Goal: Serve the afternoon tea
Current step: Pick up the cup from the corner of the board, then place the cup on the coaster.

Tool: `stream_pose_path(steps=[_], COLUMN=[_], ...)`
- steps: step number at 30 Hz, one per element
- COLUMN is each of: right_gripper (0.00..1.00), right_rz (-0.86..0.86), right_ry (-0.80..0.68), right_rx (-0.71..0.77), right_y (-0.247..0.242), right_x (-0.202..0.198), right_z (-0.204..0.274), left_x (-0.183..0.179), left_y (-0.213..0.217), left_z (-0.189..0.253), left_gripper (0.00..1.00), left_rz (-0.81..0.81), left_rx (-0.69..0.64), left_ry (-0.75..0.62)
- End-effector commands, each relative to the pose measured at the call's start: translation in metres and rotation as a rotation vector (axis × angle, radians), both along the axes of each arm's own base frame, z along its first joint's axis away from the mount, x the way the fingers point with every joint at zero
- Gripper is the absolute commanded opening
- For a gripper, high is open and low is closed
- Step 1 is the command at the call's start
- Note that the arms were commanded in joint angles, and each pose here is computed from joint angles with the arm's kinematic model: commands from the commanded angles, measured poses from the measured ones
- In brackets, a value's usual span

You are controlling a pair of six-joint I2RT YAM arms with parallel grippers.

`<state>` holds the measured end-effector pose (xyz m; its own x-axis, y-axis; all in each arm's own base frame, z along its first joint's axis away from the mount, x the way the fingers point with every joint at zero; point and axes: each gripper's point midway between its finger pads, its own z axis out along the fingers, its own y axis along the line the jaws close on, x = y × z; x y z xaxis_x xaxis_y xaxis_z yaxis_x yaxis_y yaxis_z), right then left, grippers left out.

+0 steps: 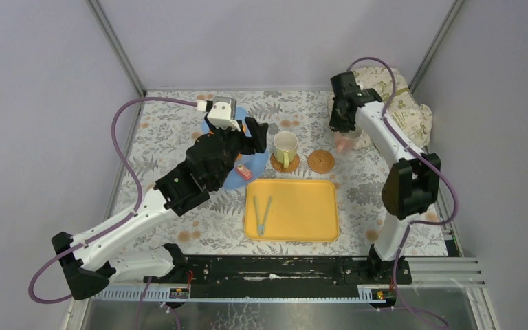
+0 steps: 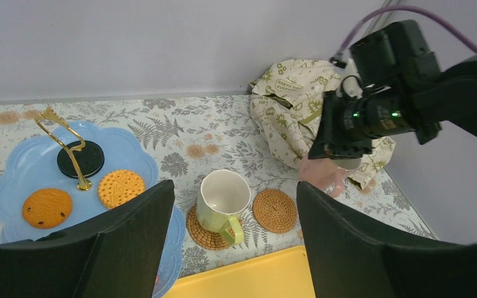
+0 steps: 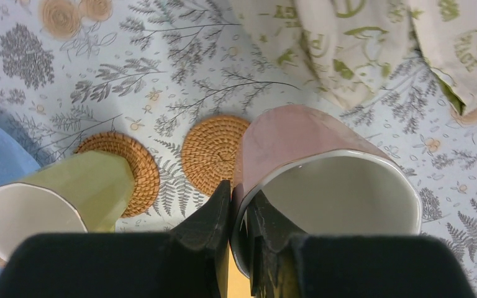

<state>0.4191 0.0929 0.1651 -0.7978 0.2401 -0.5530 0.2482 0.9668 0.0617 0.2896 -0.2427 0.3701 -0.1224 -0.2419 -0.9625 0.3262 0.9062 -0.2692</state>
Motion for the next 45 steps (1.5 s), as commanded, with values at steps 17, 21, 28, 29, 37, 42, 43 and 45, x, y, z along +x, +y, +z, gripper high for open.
stream_pose_path(steps=[17, 21, 28, 29, 37, 42, 43, 45], right_gripper=[0.00, 0.00, 0.00, 0.00, 0.00, 0.00, 0.00, 0.00], right_rz=[0.440, 0.520, 0.581, 0.583, 0.587, 0.582, 0.584, 0.583], right_ry=[0.021, 0.011, 0.000, -0.007, -0.001, -0.002, -0.004, -0.006], right_rx=[-0.087, -0.086, -0.095, -0.099, -0.117, -0.106, -0.104, -0.109], right_y=[0.072, 0.078, 0.083, 0.084, 0.083, 0.084, 0.085, 0.085], right_x=[0.001, -0.002, -0.003, -0.002, -0.004, -0.007, -0.008, -0.009], right_z=[0.007, 0.001, -0.009, -0.009, -0.015, -0.015, -0.015, -0.016], left_x=[0.009, 0.011, 0.014, 0.014, 0.016, 0.017, 0.017, 0.017], left_y=[0.006, 0.004, 0.003, 0.002, -0.001, -0.002, -0.002, -0.003], left_z=[0.018, 0.017, 0.013, 0.012, 0.007, 0.008, 0.008, 0.007], left_gripper=[0.80, 0.80, 0.80, 0.80, 0.80, 0.80, 0.80, 0.80], left_rz=[0.049, 0.050, 0.056, 0.057, 0.055, 0.053, 0.053, 0.052], left_rx=[0.007, 0.010, 0.019, 0.020, 0.023, 0.022, 0.021, 0.023], left_ry=[-0.034, -0.031, -0.024, -0.023, -0.011, -0.013, -0.013, -0.011])
